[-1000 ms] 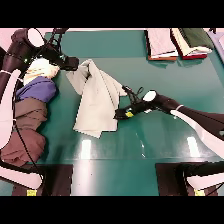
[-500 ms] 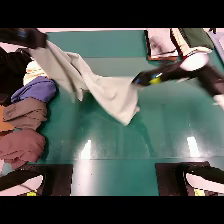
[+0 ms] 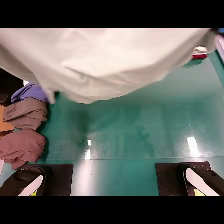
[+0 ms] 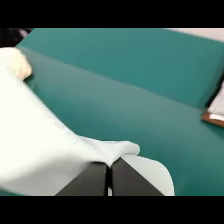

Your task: Fold the shirts.

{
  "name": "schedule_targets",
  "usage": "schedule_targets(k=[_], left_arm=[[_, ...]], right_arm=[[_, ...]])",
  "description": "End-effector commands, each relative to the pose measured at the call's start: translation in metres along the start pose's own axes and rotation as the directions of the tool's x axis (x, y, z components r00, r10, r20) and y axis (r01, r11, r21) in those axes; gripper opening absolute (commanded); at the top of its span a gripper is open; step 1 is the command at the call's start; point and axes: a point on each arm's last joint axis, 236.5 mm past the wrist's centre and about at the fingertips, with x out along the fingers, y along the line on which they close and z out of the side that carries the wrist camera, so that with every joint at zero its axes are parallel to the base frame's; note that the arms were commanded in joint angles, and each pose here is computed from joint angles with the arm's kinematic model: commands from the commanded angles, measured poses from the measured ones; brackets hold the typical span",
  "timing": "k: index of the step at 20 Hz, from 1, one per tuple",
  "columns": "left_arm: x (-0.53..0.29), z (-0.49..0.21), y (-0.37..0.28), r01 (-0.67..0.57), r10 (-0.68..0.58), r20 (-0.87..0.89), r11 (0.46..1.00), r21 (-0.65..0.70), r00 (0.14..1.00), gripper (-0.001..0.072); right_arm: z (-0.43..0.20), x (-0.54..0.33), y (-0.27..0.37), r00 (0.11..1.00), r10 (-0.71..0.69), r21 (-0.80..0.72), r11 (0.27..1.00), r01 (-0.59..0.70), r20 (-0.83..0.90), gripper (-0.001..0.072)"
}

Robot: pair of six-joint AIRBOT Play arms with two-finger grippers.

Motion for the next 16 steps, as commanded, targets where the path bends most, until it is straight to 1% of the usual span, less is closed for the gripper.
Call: schedule_targets(k=[1, 3, 4, 6, 8, 9, 11, 13, 14, 15, 16], left_arm=[[-0.021, -0.009, -0.035, 0.143, -0.144, -0.025, 0.989, -0.036, 0.989, 0.0022], [0.004, -0.034, -0.052, 0.216, -0.22, -0.115, 0.975, -0.043, 0.969, 0.0021], [0.025, -0.056, -0.053, 0.221, -0.228, -0.185, 0.973, -0.063, 0.956, 0.0022], [0.075, -0.126, -0.056, 0.217, -0.246, -0.371, 0.969, -0.118, 0.896, 0.0021], [0.126, -0.202, -0.059, 0.197, -0.254, -0.515, 0.967, -0.164, 0.819, 0.0022], [0.152, -0.234, -0.056, 0.181, -0.239, -0.551, 0.971, -0.159, 0.799, 0.0022], [0.206, -0.281, -0.044, 0.123, -0.183, -0.568, 0.982, -0.143, 0.802, 0.0022], [0.253, -0.3, -0.033, 0.075, -0.138, -0.552, 0.988, -0.136, 0.822, 0.0022], [0.271, -0.304, -0.03, 0.048, -0.128, -0.534, 0.986, -0.161, 0.836, 0.0024], [0.284, -0.304, -0.028, 0.038, -0.121, -0.522, 0.985, -0.167, 0.845, 0.0066], [0.29, -0.3, -0.023, 0.027, -0.112, -0.514, 0.985, -0.17, 0.85, 0.0342]], right_arm=[[0.011, -0.039, -0.003, 0.996, -0.083, 0.008, 0.997, 0.083, 0.025, 0.0015], [0.008, -0.028, -0.014, 0.997, -0.08, 0.059, 0.995, 0.079, 0.001, 0.0015], [0.002, -0.014, -0.023, 0.997, -0.067, 0.105, 0.992, 0.07, -0.036, 0.0015], [-0.02, 0.026, -0.042, 0.989, -0.016, 0.181, 0.982, 0.044, -0.148, 0.0015], [-0.06, 0.077, -0.069, 0.95, -0.005, 0.22, 0.973, 0.077, -0.313, 0.0015], [-0.083, 0.102, -0.085, 0.918, -0.015, 0.225, 0.968, 0.113, -0.396, 0.0015], [-0.128, 0.153, -0.106, 0.853, -0.009, 0.23, 0.961, 0.151, -0.522, 0.0016], [-0.156, 0.197, -0.118, 0.828, 0.024, 0.261, 0.954, 0.148, -0.561, 0.0016], [-0.165, 0.214, -0.126, 0.828, 0.025, 0.275, 0.948, 0.158, -0.561, 0.0071], [-0.168, 0.226, -0.13, 0.835, 0.033, 0.3, 0.94, 0.16, -0.549, 0.0342], [-0.167, 0.232, -0.132, 0.845, 0.056, 0.343, 0.927, 0.154, -0.531, 0.0425]])
